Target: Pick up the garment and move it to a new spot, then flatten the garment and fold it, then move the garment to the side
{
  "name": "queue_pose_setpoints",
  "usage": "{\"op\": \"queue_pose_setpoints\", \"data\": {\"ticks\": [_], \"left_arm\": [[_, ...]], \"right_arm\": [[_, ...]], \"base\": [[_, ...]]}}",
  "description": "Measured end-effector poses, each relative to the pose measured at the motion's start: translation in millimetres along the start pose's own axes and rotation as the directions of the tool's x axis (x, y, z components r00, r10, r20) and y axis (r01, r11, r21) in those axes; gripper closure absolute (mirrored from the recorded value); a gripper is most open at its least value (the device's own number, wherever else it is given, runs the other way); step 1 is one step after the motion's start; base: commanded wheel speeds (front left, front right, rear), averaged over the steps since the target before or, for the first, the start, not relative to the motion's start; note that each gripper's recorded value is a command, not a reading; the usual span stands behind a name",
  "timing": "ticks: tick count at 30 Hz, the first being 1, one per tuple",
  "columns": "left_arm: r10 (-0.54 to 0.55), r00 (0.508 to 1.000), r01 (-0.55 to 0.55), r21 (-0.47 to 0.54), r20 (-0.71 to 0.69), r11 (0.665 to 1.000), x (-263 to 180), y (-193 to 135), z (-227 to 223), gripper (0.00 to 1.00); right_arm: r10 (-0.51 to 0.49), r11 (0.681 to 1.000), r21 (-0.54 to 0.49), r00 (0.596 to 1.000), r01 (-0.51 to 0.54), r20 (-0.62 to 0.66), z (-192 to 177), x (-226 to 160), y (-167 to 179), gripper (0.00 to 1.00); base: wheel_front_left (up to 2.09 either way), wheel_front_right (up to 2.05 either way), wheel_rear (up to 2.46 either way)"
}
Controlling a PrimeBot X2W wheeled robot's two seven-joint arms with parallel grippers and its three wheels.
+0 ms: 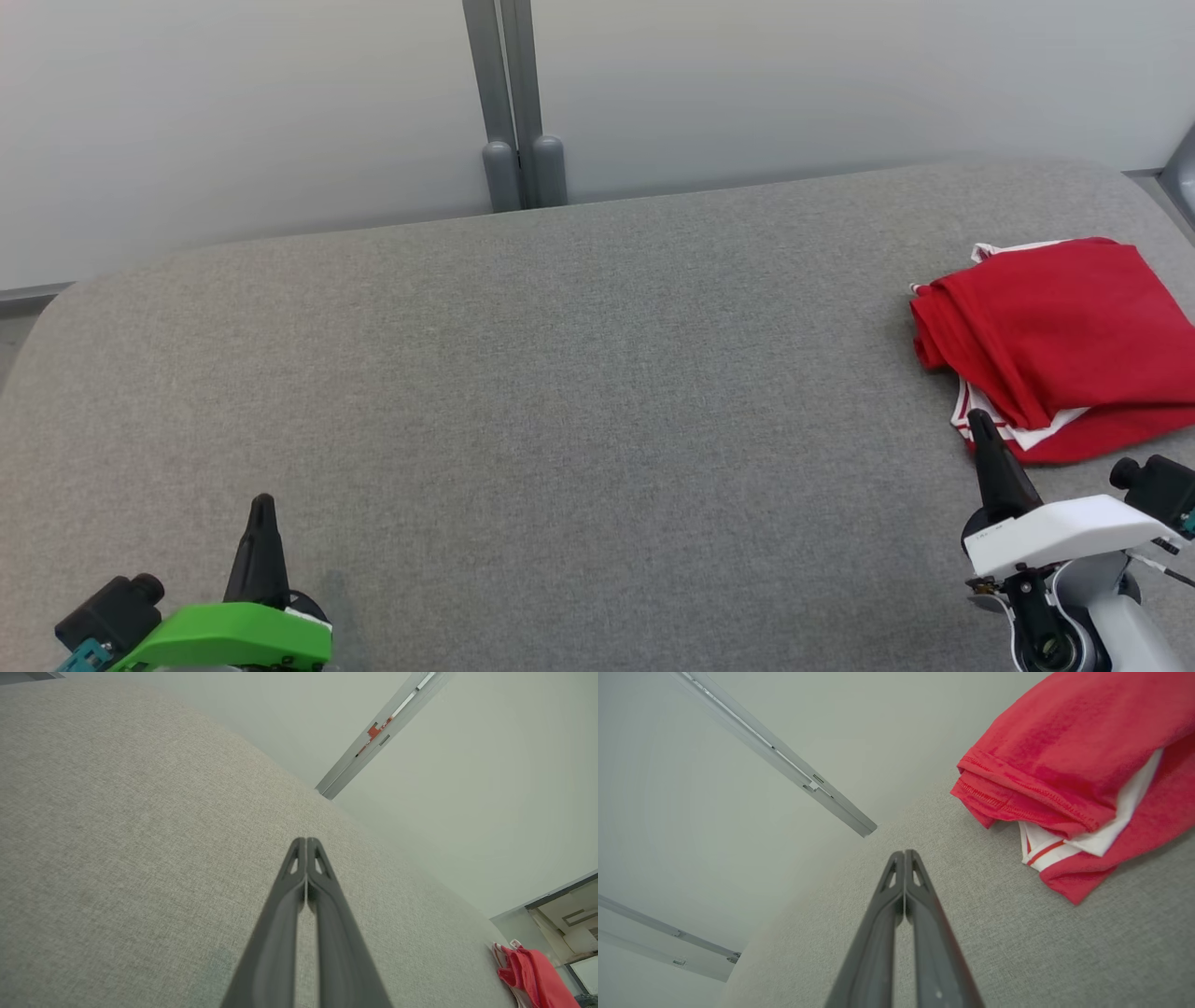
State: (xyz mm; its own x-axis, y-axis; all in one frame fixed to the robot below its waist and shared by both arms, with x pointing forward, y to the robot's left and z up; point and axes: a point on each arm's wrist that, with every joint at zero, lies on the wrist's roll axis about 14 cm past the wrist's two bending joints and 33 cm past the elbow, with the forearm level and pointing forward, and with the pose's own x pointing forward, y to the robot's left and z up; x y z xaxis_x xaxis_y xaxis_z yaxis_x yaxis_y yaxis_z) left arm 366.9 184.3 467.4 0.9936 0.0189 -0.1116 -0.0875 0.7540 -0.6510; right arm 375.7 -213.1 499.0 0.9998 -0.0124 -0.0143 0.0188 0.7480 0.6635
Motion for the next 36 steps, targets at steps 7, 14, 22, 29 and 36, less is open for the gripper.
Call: {"op": "queue_pose_setpoints", "data": {"ticks": [7, 14, 22, 29, 36], "left_arm": [[0.004, 1.000, -0.004, -0.092, 0.000, 0.996, 2, 0, 3, 1.00], [0.005, 1.000, -0.005, -0.183, 0.000, 0.983, 4, 0, 6, 1.00], [-0.003, 1.000, 0.003, -0.270, 0.001, 0.963, 6, -2, 9, 1.00], [-0.005, 1.000, 0.005, -0.347, 0.002, 0.938, 8, -2, 11, 1.00], [-0.012, 1.000, 0.013, -0.415, 0.005, 0.910, 9, -3, 14, 1.00]], "right_arm": [[-0.012, 0.996, 0.092, 1.000, 0.012, -0.001, 0, 1, -1, 1.00], [-0.019, 0.984, 0.179, 1.000, 0.020, -0.004, -1, 2, 0, 1.00], [-0.024, 0.964, 0.266, 1.000, 0.025, -0.009, -2, 3, 0, 1.00], [-0.026, 0.940, 0.339, 1.000, 0.028, -0.011, -3, 4, 1, 1.00], [-0.025, 0.914, 0.405, 1.000, 0.028, -0.012, -3, 5, 2, 1.00]], "base": [[0.00, 0.00, 0.00], [0.00, 0.00, 0.00], [0.00, 0.00, 0.00], [0.00, 0.00, 0.00], [0.00, 0.00, 0.00]]}}
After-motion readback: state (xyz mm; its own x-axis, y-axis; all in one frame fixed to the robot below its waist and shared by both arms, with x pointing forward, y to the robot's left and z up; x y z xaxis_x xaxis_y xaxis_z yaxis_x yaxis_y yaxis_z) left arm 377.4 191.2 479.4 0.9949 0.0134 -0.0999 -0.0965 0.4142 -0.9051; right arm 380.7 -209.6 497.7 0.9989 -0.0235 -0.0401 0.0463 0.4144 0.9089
